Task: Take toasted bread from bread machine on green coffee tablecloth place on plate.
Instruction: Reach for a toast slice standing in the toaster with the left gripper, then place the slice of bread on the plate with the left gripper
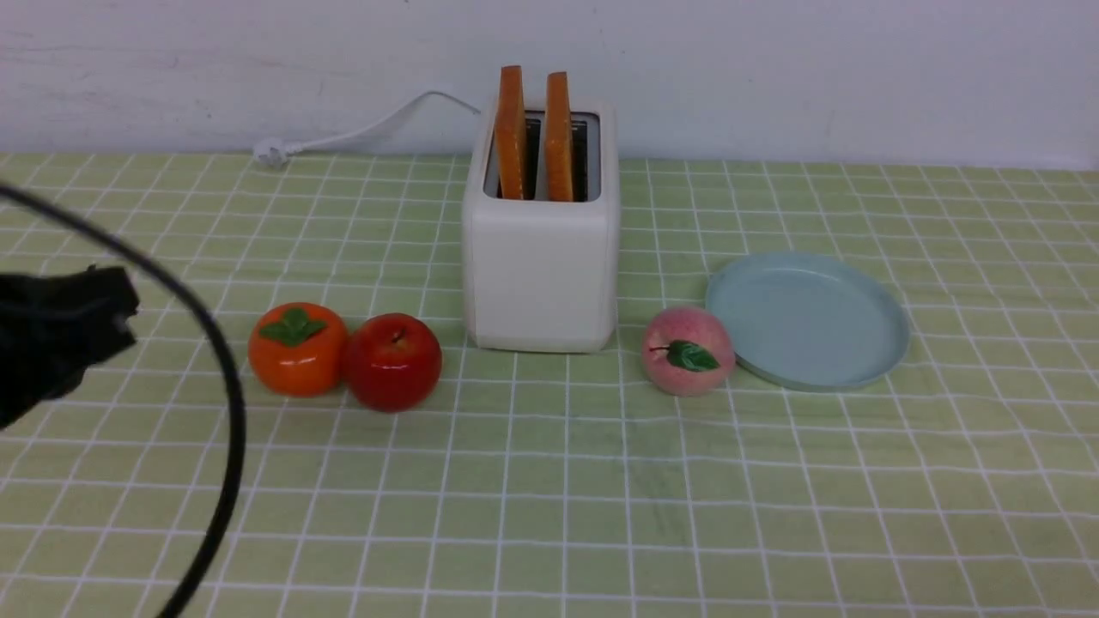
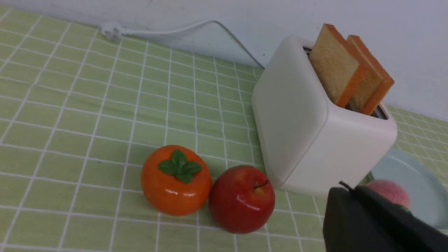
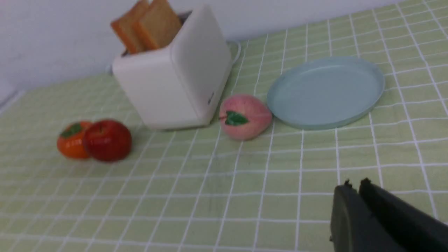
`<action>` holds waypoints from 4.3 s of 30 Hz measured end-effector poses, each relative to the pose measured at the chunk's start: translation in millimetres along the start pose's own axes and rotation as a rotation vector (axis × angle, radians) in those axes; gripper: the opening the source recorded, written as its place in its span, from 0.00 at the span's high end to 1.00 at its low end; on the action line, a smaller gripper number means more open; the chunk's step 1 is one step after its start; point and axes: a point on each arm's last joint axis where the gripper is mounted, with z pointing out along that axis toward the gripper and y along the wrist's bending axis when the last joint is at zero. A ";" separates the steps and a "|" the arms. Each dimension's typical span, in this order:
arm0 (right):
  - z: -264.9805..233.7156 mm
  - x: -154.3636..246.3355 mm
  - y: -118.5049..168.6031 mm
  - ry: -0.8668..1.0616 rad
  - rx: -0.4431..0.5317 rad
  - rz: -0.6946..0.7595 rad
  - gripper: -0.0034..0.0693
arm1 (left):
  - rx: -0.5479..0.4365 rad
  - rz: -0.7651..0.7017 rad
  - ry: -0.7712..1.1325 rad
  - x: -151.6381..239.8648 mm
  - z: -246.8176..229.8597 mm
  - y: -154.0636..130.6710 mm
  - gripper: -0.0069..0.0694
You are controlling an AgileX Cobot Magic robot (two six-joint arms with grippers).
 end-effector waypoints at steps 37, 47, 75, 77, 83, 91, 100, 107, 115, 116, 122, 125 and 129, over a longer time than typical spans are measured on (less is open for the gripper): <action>15.1 -56.8 27.6 -0.005 -0.164 -0.211 0.91 | -0.031 0.162 -0.053 12.8 284.6 -108.4 0.34; 15.1 -56.7 27.6 -0.004 -0.164 -0.212 0.91 | -0.027 0.190 -0.070 21.2 311.3 -111.2 0.57; 15.3 -59.3 26.8 -0.031 -0.153 -0.214 0.94 | 0.296 0.159 -0.256 -109.8 195.0 -170.4 0.76; 15.2 -58.1 27.3 -0.018 -0.159 -0.209 0.95 | 0.432 0.170 -0.109 -96.2 190.0 -183.7 0.76; 14.6 -49.1 28.5 0.082 -0.182 -0.187 0.95 | 0.654 0.208 0.224 -29.7 196.3 -223.3 0.76; 13.2 -35.0 18.7 0.249 -0.086 -0.164 0.95 | 0.677 0.248 0.339 61.2 232.9 -264.8 0.76; 10.5 -25.8 13.7 0.360 -0.040 -0.164 0.95 | 0.694 0.195 0.318 86.7 281.8 -281.7 0.76; 10.4 -25.7 13.6 0.361 -0.039 -0.164 0.95 | 0.619 0.132 0.260 108.3 314.9 -277.8 0.76; 11.3 -28.1 13.5 0.333 -0.035 -0.164 0.95 | 0.544 0.047 0.254 128.4 332.0 -267.7 0.76; 11.3 -28.1 13.5 0.333 -0.035 -0.163 0.95 | 0.529 0.030 0.255 132.9 335.1 -265.4 0.76; 11.3 -28.1 13.5 0.333 -0.035 -0.163 0.95 | 0.522 0.017 0.304 153.2 343.5 -259.6 0.63; 11.3 -28.1 13.5 0.333 -0.035 -0.163 0.95 | 0.521 0.015 0.307 155.5 344.7 -259.0 0.48; 11.3 -28.1 13.5 0.334 -0.035 -0.163 0.95 | 0.499 0.009 0.268 149.9 346.2 -258.7 0.28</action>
